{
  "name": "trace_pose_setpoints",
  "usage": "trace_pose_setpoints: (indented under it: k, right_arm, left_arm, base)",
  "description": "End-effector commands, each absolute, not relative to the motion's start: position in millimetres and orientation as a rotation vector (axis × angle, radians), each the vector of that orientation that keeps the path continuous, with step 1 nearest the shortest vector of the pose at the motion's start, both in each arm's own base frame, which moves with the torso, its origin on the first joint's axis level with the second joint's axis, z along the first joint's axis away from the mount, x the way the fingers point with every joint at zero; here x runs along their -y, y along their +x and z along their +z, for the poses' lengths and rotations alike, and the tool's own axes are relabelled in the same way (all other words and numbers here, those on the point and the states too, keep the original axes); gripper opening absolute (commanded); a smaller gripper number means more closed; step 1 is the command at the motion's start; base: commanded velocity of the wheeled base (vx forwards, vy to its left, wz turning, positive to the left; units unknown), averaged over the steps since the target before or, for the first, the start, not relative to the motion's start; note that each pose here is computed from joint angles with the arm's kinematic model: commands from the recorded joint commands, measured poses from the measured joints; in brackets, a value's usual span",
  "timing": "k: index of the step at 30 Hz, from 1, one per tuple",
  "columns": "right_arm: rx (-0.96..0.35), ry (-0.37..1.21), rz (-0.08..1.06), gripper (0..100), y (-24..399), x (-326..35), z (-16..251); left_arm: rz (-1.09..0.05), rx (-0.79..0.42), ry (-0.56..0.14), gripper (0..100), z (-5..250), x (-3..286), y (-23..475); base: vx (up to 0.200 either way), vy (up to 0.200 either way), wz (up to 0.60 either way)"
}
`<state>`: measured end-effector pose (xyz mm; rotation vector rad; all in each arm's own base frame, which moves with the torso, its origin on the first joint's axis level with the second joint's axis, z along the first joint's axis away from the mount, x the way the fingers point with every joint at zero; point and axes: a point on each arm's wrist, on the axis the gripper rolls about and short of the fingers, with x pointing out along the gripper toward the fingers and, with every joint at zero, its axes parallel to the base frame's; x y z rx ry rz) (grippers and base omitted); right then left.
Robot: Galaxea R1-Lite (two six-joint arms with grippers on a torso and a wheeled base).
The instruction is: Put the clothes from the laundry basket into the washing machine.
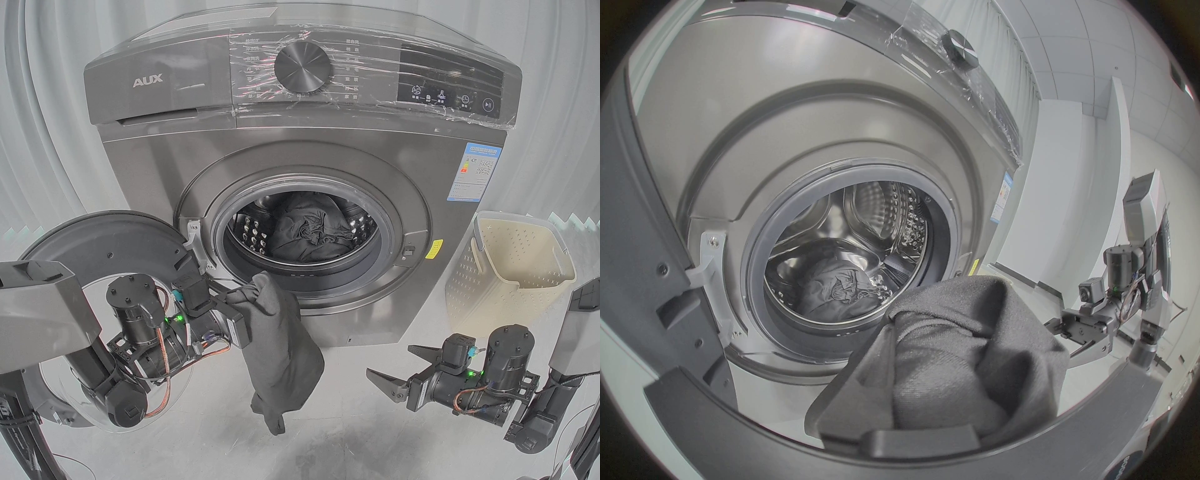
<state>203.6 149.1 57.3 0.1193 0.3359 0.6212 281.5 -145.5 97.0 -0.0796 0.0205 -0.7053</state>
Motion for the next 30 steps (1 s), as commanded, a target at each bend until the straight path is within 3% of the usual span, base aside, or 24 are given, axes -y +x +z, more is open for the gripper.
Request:
trace_pose_setpoints:
  k: [1,5,14,17,30]
  right_arm:
    - [-0.345,0.115,0.628,100,201.8,-150.9,55.3]
    - [-0.352,0.113,0.635,100,199.6,-151.6,54.5]
    - [-0.349,0.11,0.657,100,195.0,-155.3,56.0]
    - [-0.35,0.11,0.661,100,193.6,-155.7,56.4]
    - [-0.335,0.112,0.673,100,190.2,-155.8,60.9]
  left_arm:
    - [-0.694,-0.027,-0.057,0,92.1,147.9,282.6]
    - [-0.69,-0.025,-0.052,0,92.1,150.3,281.4]
    - [-0.758,-0.052,-0.057,0,85.8,170.1,270.7]
    - [-0.774,-0.046,-0.064,0,86.1,176.4,271.5]
    - [-0.729,0.064,-0.082,0,60.9,220.6,355.1]
  base:
    - [0.0,0.0,0.0]
    - [0.0,0.0,0.0]
    - [0.2,0.0,0.0]
    - [0.0,0.0,0.0]
    - [0.0,0.0,0.0]
